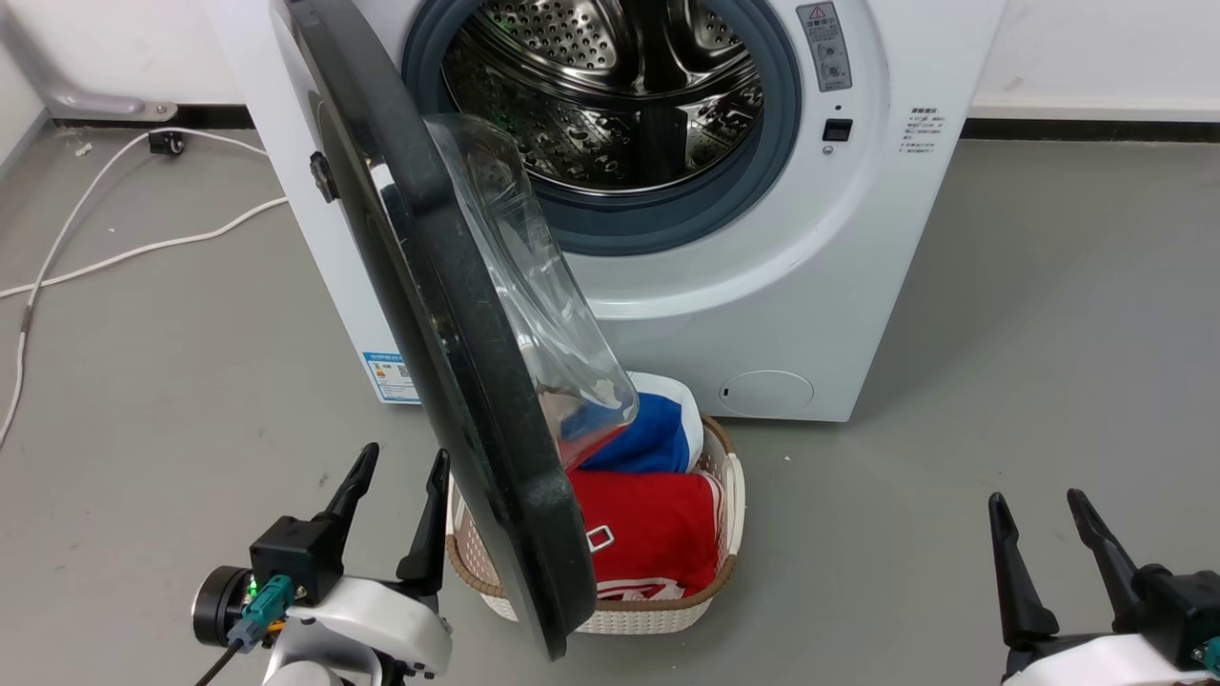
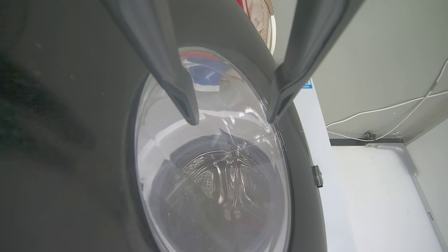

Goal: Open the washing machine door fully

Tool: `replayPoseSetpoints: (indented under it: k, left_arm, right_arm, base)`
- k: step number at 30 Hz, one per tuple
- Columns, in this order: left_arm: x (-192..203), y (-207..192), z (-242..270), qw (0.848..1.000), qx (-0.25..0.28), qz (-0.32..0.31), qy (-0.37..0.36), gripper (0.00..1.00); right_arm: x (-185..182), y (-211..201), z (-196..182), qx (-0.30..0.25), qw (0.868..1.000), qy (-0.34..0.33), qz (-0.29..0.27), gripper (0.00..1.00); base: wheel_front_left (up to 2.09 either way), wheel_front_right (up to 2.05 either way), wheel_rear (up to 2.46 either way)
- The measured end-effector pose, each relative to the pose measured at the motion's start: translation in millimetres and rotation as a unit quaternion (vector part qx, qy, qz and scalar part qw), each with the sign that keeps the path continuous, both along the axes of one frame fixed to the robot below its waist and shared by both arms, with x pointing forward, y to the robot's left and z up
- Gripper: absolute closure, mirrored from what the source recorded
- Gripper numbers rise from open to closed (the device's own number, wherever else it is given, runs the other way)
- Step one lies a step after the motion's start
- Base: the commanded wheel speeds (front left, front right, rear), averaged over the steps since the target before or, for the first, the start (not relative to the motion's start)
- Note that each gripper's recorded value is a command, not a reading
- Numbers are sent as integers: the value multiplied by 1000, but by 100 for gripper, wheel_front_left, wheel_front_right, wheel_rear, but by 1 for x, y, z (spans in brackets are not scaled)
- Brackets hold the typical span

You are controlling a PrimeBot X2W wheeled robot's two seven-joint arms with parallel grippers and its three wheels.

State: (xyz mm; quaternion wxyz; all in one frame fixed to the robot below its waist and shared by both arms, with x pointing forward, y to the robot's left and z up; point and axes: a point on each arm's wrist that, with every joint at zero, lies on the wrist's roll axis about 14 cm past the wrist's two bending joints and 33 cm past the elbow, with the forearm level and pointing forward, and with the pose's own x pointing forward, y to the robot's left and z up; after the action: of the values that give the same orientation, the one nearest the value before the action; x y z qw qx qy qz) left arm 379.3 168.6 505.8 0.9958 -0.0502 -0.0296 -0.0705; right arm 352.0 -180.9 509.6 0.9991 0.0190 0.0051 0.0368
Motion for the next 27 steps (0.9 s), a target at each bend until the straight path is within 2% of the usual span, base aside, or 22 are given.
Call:
replayPoseSetpoints:
  k: [1, 2, 3, 10, 17, 24, 26, 27]
  left_arm:
    - [0, 0, 0, 1000, 0, 0, 1, 9]
    - [0, -1, -1, 1000, -1, -1, 1, 63]
    - [0, -1, -1, 1000, -1, -1, 2, 100]
    - [0, 0, -3, 1000, 0, -2, 10, 100]
    - [5, 28, 38, 998, 0, 45, -41, 100]
    - [-1, 38, 127, 984, 13, 70, -165, 100]
    - [-7, 33, 155, 976, 14, 67, -207, 100]
    - [-15, 25, 184, 966, 14, 56, -251, 100]
  right_arm:
    - [0, 0, 0, -1, 1000, 0, 0, 0]
    - [0, 0, 0, -3, 1000, 0, 0, 0]
    - [0, 0, 0, -4, 1000, 0, 0, 0]
    - [0, 0, 1, -5, 1000, -2, 0, 0]
    - [3, 2, 6, -7, 1000, -8, 4, 0]
    - [6, 5, 10, -6, 1000, -15, 8, 0]
    - [7, 5, 11, -6, 1000, -15, 9, 0]
    - [8, 6, 11, -6, 1000, -15, 10, 0]
  base:
    - [0, 0, 0]
    - [0, 0, 0]
    - [0, 0, 0]
    - [0, 0, 0]
    - [0, 0, 0]
    - [0, 0, 0]
    - [0, 0, 0]
    - [0, 0, 0]
